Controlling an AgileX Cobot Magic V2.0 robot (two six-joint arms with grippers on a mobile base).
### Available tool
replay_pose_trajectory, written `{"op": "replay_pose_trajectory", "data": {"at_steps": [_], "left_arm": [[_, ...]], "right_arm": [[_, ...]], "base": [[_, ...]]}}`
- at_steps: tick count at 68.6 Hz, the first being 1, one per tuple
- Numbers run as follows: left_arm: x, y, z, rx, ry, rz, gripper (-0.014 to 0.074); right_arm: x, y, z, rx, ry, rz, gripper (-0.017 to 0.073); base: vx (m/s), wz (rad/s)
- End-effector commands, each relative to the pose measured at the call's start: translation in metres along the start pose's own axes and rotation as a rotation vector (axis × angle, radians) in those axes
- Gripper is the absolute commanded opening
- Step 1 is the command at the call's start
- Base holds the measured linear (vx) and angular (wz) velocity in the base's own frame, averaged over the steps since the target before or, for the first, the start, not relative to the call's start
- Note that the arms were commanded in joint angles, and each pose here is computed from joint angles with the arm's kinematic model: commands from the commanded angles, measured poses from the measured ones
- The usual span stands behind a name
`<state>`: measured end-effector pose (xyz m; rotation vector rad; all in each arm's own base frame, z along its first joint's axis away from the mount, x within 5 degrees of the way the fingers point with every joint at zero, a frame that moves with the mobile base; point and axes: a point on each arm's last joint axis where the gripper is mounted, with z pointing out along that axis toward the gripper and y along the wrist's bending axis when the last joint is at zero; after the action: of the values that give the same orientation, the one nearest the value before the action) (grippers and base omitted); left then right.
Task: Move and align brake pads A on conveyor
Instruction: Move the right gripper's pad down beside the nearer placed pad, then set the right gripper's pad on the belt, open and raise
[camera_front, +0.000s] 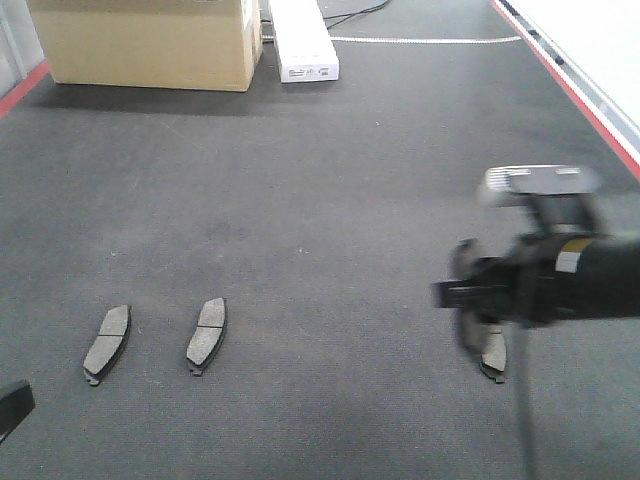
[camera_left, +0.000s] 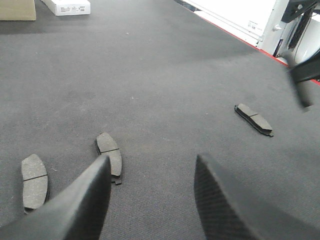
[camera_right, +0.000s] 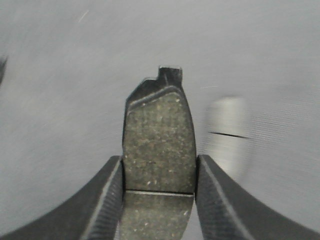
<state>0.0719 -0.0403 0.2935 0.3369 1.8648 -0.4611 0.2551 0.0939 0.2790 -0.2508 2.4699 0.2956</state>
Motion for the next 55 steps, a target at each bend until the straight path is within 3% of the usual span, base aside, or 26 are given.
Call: {"op": "replay_pose_trajectory", "data": {"at_steps": [1, 10, 24, 36, 47, 55], "left_arm": [[-0.013, -0.003, -0.002, 0.027, -0.084, -0.007, 0.0377], [-0.013, -0.003, -0.002, 0.027, -0.084, -0.007, 0.0377], [-0.013, -0.003, -0.002, 0.027, -0.084, -0.007, 0.0377], [-0.013, -0.003, -0.002, 0.027, -0.084, -0.007, 0.0377], [-0.013, -0.003, -0.002, 0.027, -0.084, -0.007, 0.0377], [-0.013, -0.003, -0.002, 0.027, -0.084, -0.007, 0.0377]], "right_arm": [[-0.024, 0.017, 0.018, -0.036, -0.037, 0.031, 0.006], [-0.035, 0.021, 0.061, -0.014, 0.101, 0.093, 0.0094], [-0.042, 0.022, 0.114, 0.019, 0.301, 0.09, 0.0148], [-0.047, 0.021, 0.145, 0.042, 0.37, 0.077, 0.0202], [-0.046, 0.02, 0.162, 0.068, 0.453, 0.07, 0.0321], [-0.05, 0.019, 0.161, 0.094, 0.435, 0.1, 0.0422]], "base": [[0.0, 0.0], [0.0, 0.0], [0.0, 0.0], [0.0, 0.0], [0.0, 0.0], [0.0, 0.0]]}}
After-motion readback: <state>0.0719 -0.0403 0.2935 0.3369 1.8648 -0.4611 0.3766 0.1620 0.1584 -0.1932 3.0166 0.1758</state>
